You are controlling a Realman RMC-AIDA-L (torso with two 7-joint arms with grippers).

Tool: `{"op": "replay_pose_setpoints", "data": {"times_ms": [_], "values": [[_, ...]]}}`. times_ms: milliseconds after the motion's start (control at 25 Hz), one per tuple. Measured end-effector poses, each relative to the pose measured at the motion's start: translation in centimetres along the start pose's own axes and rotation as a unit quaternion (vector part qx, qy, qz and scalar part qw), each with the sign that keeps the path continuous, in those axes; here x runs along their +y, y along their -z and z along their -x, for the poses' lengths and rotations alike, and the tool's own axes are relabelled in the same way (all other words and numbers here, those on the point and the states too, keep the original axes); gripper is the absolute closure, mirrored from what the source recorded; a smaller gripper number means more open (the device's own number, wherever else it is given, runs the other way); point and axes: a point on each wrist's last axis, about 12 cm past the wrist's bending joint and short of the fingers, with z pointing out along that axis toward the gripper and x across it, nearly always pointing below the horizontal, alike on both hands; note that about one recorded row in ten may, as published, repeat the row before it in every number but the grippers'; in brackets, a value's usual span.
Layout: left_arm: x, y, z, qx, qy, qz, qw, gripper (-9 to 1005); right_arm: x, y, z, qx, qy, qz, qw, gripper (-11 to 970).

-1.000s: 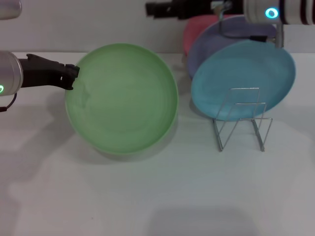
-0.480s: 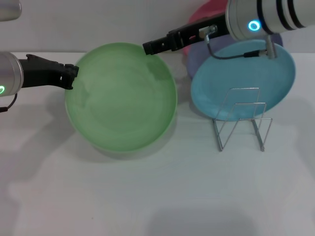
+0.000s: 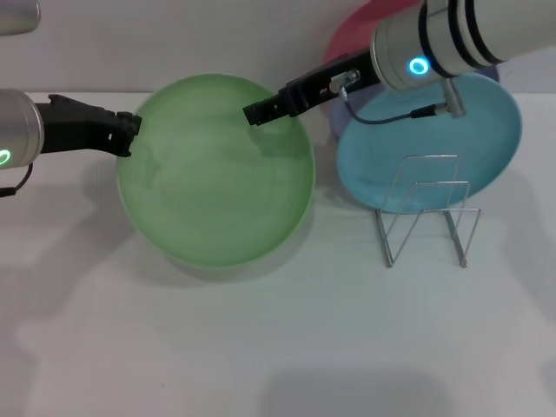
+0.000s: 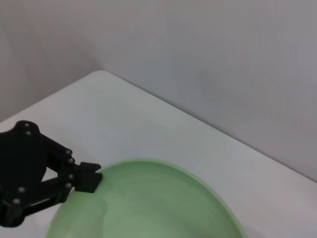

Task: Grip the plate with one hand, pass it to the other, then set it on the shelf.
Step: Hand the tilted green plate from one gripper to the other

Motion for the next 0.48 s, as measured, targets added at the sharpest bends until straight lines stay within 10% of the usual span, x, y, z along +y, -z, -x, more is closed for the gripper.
{"op": "replay_pose_setpoints", "data": {"times_ms": [480], "values": [[-0.26,0.11,0.09,-0.004,0.002,-0.008,1.0,972,-0.02,-0.51,-0.33,0.01,0.0,-0.002,1.0,152]]}}
